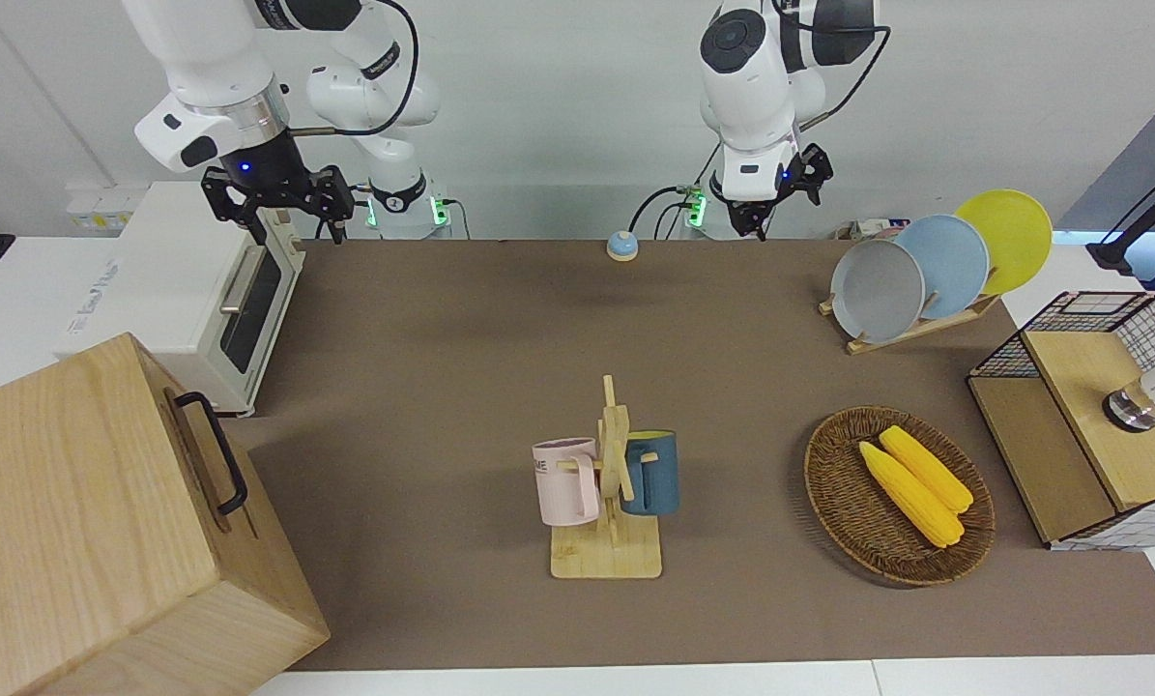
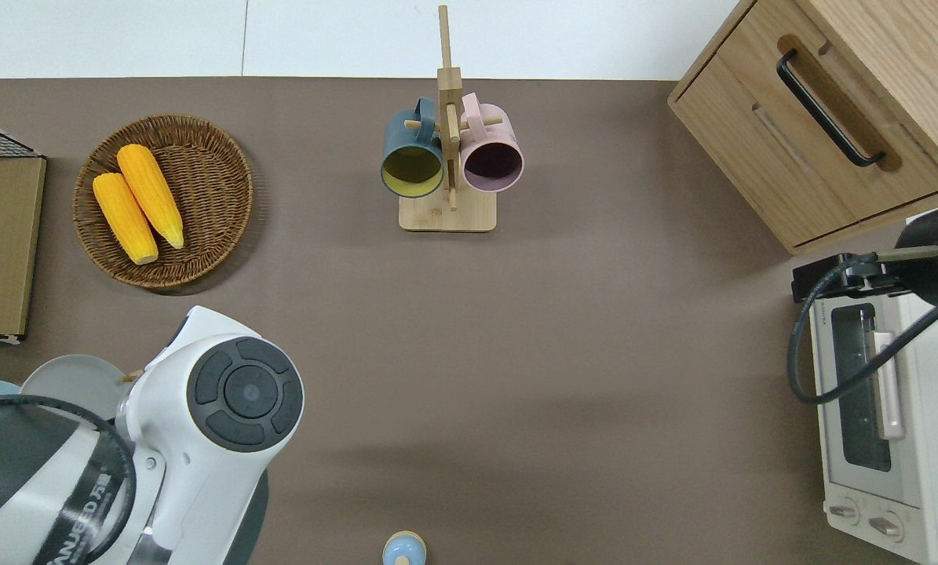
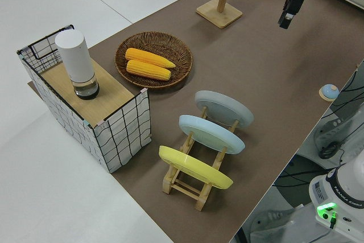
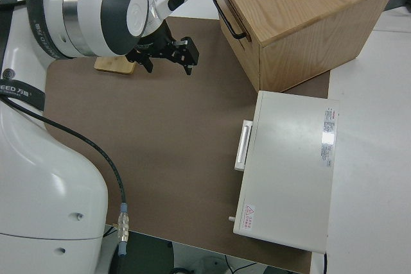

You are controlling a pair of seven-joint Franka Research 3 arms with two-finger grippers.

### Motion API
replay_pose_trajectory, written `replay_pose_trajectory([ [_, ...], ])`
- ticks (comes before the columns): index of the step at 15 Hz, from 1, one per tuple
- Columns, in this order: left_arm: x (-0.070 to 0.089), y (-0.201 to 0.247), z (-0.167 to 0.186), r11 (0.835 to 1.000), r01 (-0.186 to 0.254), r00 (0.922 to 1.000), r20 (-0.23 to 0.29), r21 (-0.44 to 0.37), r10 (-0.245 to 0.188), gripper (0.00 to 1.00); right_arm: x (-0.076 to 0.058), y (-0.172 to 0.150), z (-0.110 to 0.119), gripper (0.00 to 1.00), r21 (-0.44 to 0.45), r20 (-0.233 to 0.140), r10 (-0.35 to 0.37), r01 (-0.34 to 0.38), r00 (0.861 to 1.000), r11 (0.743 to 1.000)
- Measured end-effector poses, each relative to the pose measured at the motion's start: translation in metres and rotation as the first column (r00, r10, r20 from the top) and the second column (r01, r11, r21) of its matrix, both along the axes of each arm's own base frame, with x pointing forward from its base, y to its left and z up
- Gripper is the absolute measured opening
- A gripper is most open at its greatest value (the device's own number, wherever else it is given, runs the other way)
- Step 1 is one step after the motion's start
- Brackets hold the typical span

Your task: Pick gray plate from table and place it on lower plate rack with left arm

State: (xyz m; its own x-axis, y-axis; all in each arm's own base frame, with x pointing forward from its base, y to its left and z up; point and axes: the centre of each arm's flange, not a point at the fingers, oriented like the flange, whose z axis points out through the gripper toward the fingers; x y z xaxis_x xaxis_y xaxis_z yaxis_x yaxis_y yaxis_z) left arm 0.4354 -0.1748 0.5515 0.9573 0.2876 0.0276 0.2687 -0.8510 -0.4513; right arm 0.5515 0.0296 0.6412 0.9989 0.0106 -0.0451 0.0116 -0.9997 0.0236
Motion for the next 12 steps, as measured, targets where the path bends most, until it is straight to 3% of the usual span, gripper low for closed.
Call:
replay_pose_trajectory([
  [3,-0.001,-0.013,0.014,0.992,0.039,0.9988,-0.025,-0.123,-0.043,1.0,0.0,0.0,0.0,0.99,0.0,0.0,0.0,0.0,1.0,1.0],
  [6,-0.001,-0.019,0.027,0.964,0.12,0.9894,-0.052,-0.237,-0.136,1.0,0.0,0.0,0.0,0.99,0.0,0.0,0.0,0.0,1.0,1.0],
  [8,0.001,-0.016,0.034,0.936,0.188,0.9745,-0.062,-0.296,-0.216,1.0,0.0,0.0,0.0,0.99,0.0,0.0,0.0,0.0,1.0,1.0],
  [10,0.008,-0.003,0.038,0.907,0.258,0.9533,-0.065,-0.333,-0.295,1.0,0.0,0.0,0.0,0.99,0.0,0.0,0.0,0.0,1.0,1.0],
  [12,0.017,0.016,0.043,0.881,0.31,0.9373,-0.041,-0.357,-0.346,1.0,0.0,0.0,0.0,0.99,0.0,0.0,0.0,0.0,1.0,1.0],
])
